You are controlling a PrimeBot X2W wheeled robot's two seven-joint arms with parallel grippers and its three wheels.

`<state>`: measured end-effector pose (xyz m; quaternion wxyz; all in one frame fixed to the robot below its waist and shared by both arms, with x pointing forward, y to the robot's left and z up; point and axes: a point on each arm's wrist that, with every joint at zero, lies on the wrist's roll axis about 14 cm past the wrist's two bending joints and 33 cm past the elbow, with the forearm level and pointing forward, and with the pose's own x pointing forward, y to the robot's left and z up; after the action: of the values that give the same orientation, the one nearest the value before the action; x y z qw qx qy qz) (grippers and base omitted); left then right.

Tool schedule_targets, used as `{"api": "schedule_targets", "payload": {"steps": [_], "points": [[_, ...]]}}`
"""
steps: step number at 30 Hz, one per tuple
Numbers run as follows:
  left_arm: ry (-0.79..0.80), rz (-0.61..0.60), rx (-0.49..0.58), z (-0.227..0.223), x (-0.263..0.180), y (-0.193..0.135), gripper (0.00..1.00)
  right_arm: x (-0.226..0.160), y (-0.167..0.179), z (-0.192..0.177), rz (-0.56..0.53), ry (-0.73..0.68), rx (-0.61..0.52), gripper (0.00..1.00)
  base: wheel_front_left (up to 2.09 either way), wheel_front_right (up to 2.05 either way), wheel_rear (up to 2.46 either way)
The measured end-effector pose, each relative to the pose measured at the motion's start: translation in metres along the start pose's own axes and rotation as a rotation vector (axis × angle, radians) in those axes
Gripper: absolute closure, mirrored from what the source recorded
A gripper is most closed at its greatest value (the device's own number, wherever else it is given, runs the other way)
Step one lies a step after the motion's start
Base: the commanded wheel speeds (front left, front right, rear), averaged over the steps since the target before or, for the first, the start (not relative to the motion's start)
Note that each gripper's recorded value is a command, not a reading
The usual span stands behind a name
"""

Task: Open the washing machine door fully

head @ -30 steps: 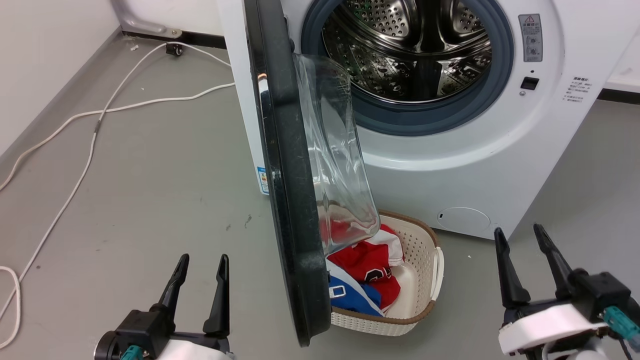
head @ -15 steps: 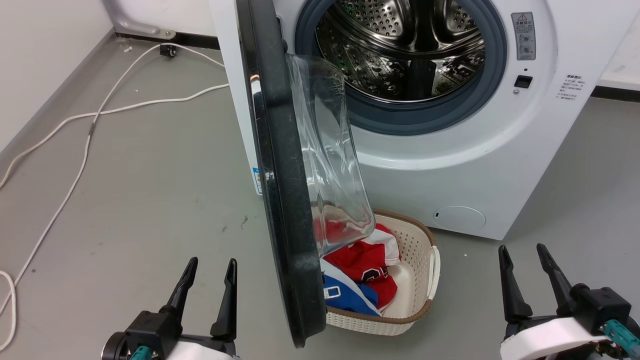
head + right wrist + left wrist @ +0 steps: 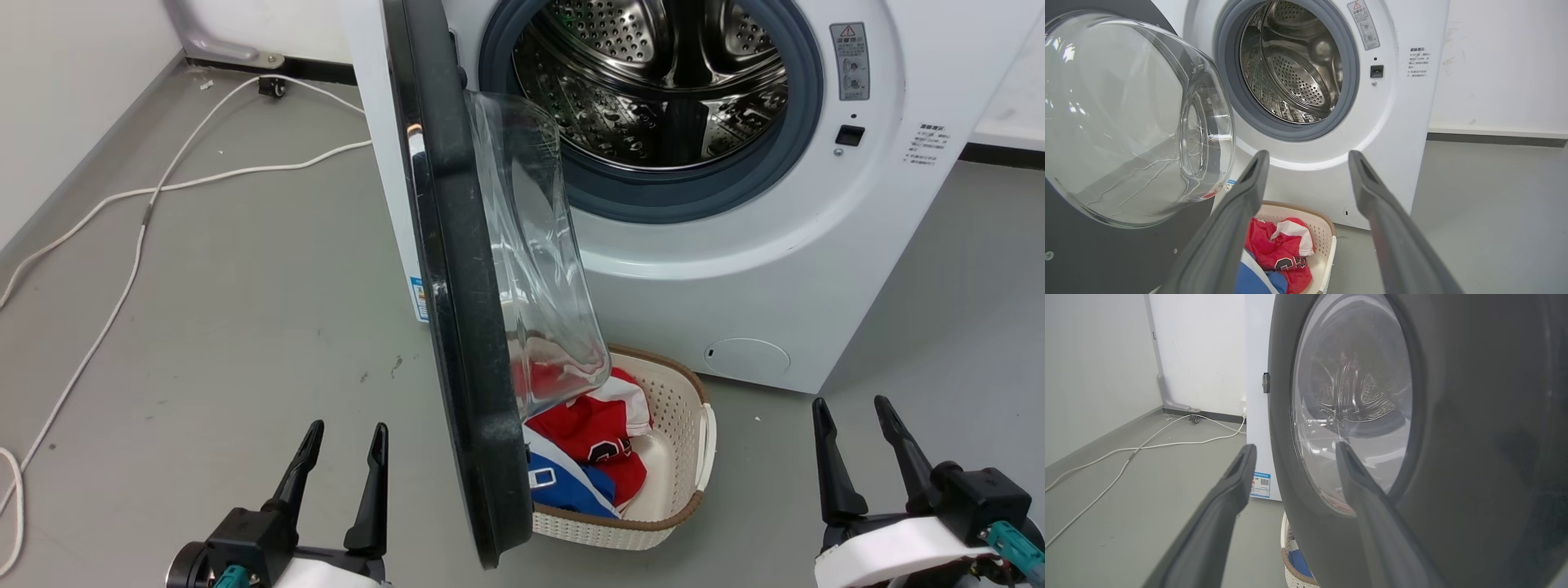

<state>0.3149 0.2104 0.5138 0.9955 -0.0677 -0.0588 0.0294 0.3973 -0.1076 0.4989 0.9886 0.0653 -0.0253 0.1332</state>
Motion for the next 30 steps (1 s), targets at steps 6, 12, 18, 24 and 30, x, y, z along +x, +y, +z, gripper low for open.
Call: {"api": "schedule_targets", "payload": {"steps": [6,12,18,24,30], "points": [[-0.005,0.001,0.001,0.001,0.0,0.0,0.0,0.0,0.003,0.001,0.009,-0.003,0.006,0.0,0.0,0.0,0.0],[-0.011,0.006,0.014,0.004,-0.001,0.002,1.0,0.001,0.005,0.0,0.014,-0.001,0.006,0.0,0.0,0.0,0.0],[-0.116,0.048,0.007,0.037,0.003,0.017,1.0,0.002,0.008,-0.001,0.023,0.004,0.007,0.0,0.0,0.0,0.0],[-0.334,0.084,-0.029,0.105,0.008,0.032,1.0,0.001,0.014,-0.002,0.039,0.007,0.013,0.0,0.0,0.0,0.0],[-0.541,0.037,0.015,0.172,0.008,0.018,1.0,0.001,0.023,-0.005,0.066,0.018,0.008,0.0,0.0,0.0,0.0]]}}
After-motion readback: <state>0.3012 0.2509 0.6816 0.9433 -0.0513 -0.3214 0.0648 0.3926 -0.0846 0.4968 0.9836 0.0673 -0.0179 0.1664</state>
